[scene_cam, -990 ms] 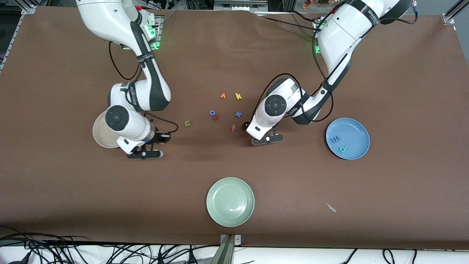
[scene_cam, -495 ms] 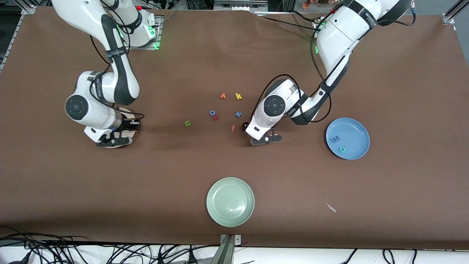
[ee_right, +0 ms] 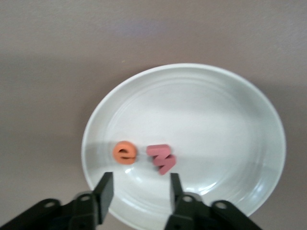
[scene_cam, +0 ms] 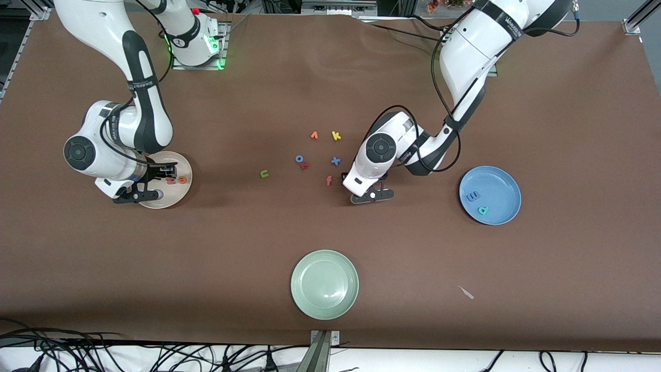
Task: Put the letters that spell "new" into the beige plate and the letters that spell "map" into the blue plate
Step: 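Drop the W onto the white plate while the left gripper grasps the d, then place the d on the blue plate while the right gripper grasps the u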
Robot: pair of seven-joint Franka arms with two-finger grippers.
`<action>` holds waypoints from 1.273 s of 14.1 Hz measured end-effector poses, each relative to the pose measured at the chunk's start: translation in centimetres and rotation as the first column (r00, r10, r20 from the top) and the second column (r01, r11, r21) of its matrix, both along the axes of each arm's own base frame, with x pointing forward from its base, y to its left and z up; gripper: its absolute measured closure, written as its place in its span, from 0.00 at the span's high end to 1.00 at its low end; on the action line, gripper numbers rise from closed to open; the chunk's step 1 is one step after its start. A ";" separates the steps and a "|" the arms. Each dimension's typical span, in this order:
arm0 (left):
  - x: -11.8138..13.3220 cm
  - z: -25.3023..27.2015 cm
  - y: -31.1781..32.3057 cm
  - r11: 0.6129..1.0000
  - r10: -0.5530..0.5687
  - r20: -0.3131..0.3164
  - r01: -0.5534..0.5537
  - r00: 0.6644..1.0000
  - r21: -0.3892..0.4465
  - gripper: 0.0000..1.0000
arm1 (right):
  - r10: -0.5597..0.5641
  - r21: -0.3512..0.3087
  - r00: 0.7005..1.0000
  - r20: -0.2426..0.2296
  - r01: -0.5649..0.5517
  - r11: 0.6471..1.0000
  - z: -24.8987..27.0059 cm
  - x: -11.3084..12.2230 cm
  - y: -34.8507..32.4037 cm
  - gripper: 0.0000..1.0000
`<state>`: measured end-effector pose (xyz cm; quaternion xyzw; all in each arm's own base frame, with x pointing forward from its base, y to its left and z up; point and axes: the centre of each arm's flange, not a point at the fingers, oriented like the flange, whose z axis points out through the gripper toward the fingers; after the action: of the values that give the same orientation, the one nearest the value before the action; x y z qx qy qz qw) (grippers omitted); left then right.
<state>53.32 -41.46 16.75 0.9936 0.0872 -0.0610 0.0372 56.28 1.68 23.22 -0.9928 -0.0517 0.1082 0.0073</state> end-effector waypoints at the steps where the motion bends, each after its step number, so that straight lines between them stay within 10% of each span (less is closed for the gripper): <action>1: 0.1 0.2 0.0 1.000 0.001 0.003 -0.001 1.000 -0.002 0.52 | -0.020 0.002 1.000 -0.013 0.020 1.000 0.5 0.3 0.9 0.72; 4: 0.3 0.7 0.0 1.000 0.003 0.010 -0.003 1.000 -0.002 0.31 | -0.048 -0.002 0.999 -0.006 0.048 0.999 2.0 0.8 5.2 1.00; 13: 6.2 5.7 9.9 0.991 -0.118 -0.034 0.120 0.992 0.066 0.30 | -0.200 -0.020 0.974 0.109 0.204 0.979 2.0 -2.8 23.1 1.00; 18: 8.4 10.4 21.2 0.960 -0.246 -0.180 0.265 0.952 0.091 0.30 | -0.222 0.013 0.957 0.188 0.224 0.975 -1.0 -5.1 26.7 1.00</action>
<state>61.68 -20.26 27.19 0.9884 -0.0361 -0.1431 -0.0352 51.20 28.40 22.26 -0.9980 0.0605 0.0126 0.0102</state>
